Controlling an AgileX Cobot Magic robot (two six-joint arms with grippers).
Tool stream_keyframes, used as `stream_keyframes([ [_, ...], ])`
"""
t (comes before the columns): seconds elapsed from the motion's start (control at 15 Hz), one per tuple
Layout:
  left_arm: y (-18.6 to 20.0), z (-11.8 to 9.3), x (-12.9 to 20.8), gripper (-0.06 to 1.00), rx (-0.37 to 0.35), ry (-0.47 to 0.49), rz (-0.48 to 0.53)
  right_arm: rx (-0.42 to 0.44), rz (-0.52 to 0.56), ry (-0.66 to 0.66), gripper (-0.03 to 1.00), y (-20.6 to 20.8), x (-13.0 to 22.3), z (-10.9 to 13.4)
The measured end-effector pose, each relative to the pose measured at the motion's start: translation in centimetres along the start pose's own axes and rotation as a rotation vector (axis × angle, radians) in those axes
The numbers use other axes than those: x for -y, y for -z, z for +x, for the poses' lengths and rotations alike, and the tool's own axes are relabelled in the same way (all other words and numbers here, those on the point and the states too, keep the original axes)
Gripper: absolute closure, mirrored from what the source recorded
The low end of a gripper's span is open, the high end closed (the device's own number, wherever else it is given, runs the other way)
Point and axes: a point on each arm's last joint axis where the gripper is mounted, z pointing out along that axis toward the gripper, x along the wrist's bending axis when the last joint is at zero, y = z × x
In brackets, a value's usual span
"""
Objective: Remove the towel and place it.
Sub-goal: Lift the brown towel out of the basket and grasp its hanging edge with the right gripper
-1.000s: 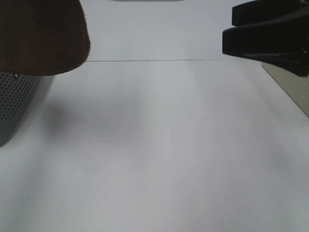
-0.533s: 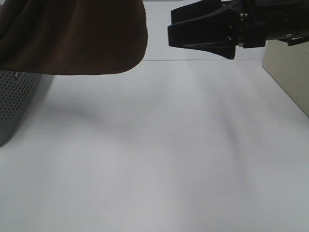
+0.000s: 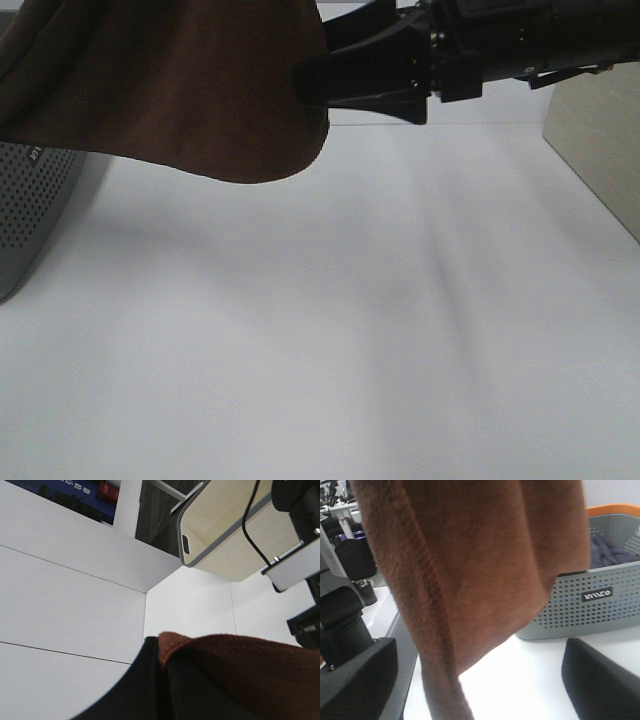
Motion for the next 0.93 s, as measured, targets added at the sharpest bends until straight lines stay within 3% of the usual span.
stream_keyframes([
  [0.27,-0.9,0.1,0.8,0.94,-0.023,0.020,0.059,-0.048,0.046,0.012,0.16,-0.9,0.3,0.8],
  [0.53,-1.4,0.6,1.0,0.94,-0.084,0.045,0.065,-0.046,0.128,-0.004,0.39,-0.8,1.0,0.8],
  [0.93,-1.4,0.6,1.0,0.94,-0.089,0.080,0.064,0.007,0.142,-0.016,0.73,-0.8,1.2,0.3],
])
